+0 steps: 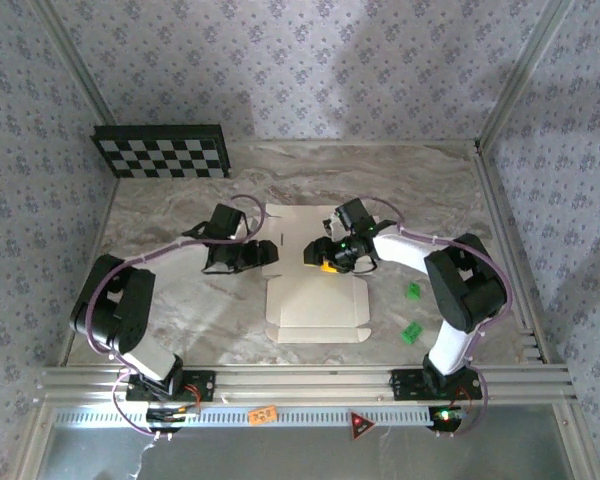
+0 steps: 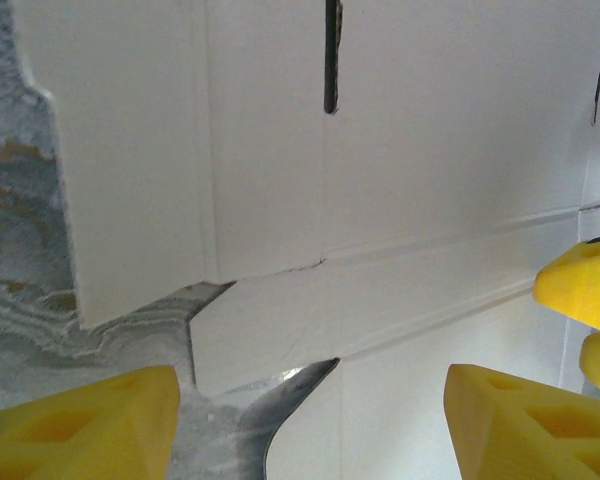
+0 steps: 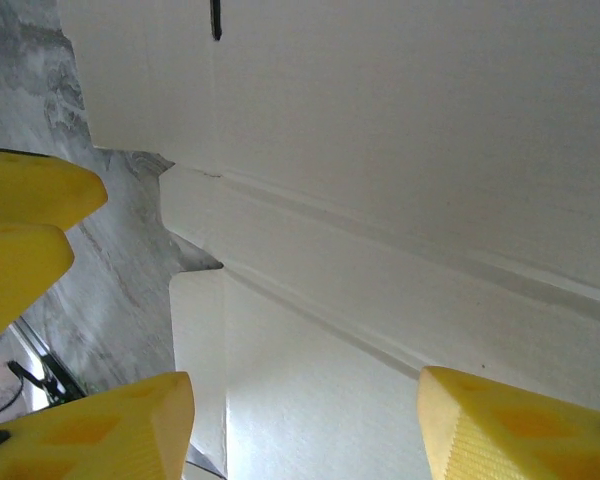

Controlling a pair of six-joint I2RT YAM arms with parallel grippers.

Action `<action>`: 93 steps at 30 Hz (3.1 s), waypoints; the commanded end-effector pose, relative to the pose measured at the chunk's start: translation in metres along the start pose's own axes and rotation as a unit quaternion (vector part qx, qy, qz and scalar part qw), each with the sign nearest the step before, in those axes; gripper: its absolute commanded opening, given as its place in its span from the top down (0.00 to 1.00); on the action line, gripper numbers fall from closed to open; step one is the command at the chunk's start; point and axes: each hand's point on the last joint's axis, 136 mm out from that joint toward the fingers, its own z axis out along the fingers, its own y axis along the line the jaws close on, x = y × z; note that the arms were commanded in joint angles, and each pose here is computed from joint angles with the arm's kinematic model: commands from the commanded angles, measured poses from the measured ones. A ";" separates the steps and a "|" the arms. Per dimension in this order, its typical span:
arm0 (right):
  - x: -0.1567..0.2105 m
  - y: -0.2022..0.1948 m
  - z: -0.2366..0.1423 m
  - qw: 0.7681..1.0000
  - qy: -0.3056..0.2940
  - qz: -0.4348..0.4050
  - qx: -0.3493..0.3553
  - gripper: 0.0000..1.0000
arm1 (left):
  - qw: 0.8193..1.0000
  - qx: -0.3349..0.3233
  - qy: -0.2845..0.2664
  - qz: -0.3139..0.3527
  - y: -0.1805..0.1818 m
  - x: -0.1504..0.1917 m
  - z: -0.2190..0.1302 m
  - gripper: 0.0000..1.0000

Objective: Fold the paper box

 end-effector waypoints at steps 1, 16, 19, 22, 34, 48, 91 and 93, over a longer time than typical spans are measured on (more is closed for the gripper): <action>0.002 -0.014 0.007 1.000 0.003 0.028 0.006 0.40 | 1.000 -0.014 -0.001 0.019 -0.002 -0.006 0.004 0.31; 0.024 -0.058 0.032 0.997 0.030 0.066 0.029 0.43 | 0.997 -0.065 0.032 0.035 0.015 0.003 0.024 0.35; 0.025 -0.059 0.033 0.997 0.031 0.066 0.030 0.43 | 0.996 -0.070 0.035 0.034 0.016 0.004 0.026 0.34; 0.026 -0.059 0.033 0.997 0.032 0.067 0.031 0.43 | 0.995 -0.086 0.030 0.035 0.019 0.003 0.024 0.31; 0.026 -0.060 0.033 0.997 0.034 0.066 0.031 0.43 | 0.995 -0.095 0.028 0.027 0.021 0.000 0.023 0.28; 0.025 -0.061 0.032 0.997 0.034 0.067 0.030 0.43 | 0.998 -0.051 0.031 0.014 0.003 -0.001 0.022 0.35; 0.021 -0.056 0.030 0.997 0.035 0.063 0.027 0.42 | 0.995 0.095 0.015 -0.020 -0.061 -0.012 0.003 0.35; 0.021 -0.055 0.029 0.997 0.035 0.063 0.028 0.42 | 0.995 0.099 0.017 -0.022 -0.062 -0.013 0.007 0.36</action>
